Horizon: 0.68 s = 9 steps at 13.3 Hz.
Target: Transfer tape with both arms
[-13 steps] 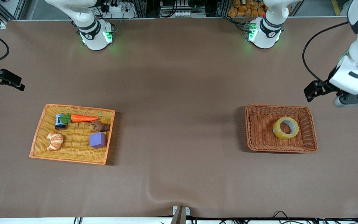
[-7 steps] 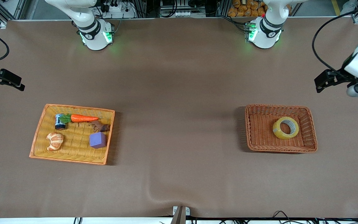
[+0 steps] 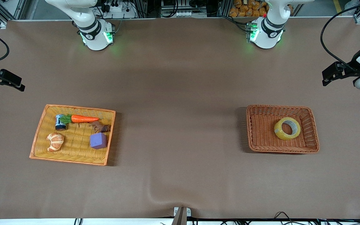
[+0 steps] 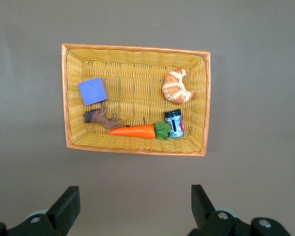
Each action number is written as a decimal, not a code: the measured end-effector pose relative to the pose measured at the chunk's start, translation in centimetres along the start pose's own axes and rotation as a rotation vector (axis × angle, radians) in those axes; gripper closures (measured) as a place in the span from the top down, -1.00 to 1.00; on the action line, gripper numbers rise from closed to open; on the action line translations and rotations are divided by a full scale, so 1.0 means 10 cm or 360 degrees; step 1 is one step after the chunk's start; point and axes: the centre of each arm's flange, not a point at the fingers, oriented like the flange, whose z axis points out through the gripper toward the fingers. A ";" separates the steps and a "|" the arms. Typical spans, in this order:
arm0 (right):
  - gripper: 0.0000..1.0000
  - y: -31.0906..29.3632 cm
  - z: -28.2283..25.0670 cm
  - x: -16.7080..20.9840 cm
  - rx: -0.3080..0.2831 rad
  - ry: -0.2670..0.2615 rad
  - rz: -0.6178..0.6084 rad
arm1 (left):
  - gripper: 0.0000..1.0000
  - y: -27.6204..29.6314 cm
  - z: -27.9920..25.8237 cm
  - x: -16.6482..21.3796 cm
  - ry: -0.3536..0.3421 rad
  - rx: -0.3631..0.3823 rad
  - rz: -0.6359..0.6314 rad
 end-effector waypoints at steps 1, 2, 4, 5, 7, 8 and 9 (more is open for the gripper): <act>1.00 0.00 0.00 0.00 0.0000 0.0000 0.0000 | 1.00 -0.01 0.00 -0.01 0.0001 0.0000 -0.0002; 1.00 0.00 0.00 0.00 0.0000 0.0000 0.0000 | 1.00 -0.02 -0.01 -0.01 0.0001 0.0000 -0.0005; 1.00 0.00 0.00 0.00 0.0000 0.0000 0.0000 | 1.00 -0.05 -0.05 -0.01 0.0018 0.0000 -0.0015; 1.00 0.00 0.00 0.00 0.0000 0.0000 0.0000 | 1.00 -0.06 -0.09 -0.01 0.0026 0.0000 -0.0018; 1.00 0.00 0.00 0.00 0.0000 0.0000 -0.0001 | 1.00 -0.04 -0.13 -0.02 0.0026 0.0000 -0.0012; 1.00 0.00 0.00 0.00 0.0000 0.0000 -0.0001 | 1.00 -0.02 -0.14 -0.02 0.0025 -0.0001 -0.0006; 1.00 -0.01 0.00 0.00 0.0000 0.0000 -0.0002 | 1.00 -0.01 -0.13 -0.02 0.0020 -0.0002 -0.0002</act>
